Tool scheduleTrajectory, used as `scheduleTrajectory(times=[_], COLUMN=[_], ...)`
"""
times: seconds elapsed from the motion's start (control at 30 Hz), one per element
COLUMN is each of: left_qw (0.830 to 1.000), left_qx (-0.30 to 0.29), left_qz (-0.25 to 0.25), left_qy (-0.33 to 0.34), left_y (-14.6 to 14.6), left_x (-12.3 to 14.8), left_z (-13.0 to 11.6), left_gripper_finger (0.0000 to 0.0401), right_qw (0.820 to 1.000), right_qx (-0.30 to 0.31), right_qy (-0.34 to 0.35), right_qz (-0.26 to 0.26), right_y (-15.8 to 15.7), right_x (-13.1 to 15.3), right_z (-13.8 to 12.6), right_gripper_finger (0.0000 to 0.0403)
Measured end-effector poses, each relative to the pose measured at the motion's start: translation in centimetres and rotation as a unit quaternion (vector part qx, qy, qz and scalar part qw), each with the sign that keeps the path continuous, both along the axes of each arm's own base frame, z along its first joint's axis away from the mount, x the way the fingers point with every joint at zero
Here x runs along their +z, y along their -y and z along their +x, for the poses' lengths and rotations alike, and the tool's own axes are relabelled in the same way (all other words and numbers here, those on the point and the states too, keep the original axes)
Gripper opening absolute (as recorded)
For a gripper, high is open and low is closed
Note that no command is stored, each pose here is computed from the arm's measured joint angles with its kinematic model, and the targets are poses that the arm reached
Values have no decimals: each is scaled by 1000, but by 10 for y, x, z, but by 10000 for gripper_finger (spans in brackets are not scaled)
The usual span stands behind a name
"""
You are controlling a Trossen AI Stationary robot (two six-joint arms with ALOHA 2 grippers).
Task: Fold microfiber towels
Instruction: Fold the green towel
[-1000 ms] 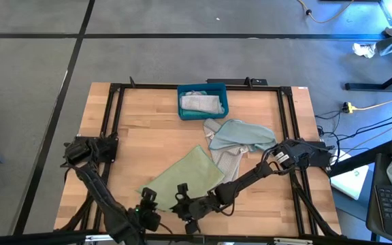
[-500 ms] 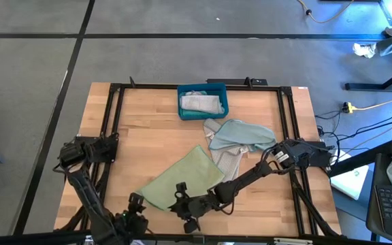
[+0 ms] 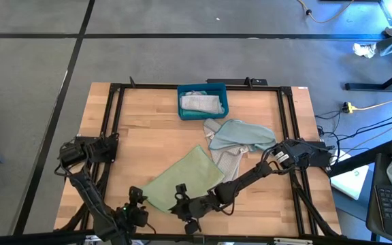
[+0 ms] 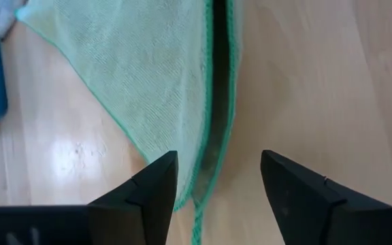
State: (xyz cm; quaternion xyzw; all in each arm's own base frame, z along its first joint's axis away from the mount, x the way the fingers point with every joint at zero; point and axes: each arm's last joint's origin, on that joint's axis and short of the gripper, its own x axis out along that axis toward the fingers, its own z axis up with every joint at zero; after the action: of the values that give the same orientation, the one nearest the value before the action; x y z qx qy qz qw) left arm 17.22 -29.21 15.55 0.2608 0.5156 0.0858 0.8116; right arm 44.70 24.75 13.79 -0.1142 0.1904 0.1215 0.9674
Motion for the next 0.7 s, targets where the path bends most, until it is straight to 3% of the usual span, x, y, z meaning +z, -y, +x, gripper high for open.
scheduleTrajectory(times=[0.37, 0.7], left_qw=[999, 998], left_qx=[26, 48], left_qz=[-35, -14], left_qy=[27, 36], left_y=[-17, -25], left_x=[-33, -35], left_z=[3, 3], left_gripper_finger=[212, 206], right_qw=[1000, 1000], right_qx=[12, 14], right_qy=[-1, -3], right_qz=[0, -7], right_y=[-2, -2], right_x=[0, -1], right_z=[-1, -1], right_gripper_finger=[9, 9])
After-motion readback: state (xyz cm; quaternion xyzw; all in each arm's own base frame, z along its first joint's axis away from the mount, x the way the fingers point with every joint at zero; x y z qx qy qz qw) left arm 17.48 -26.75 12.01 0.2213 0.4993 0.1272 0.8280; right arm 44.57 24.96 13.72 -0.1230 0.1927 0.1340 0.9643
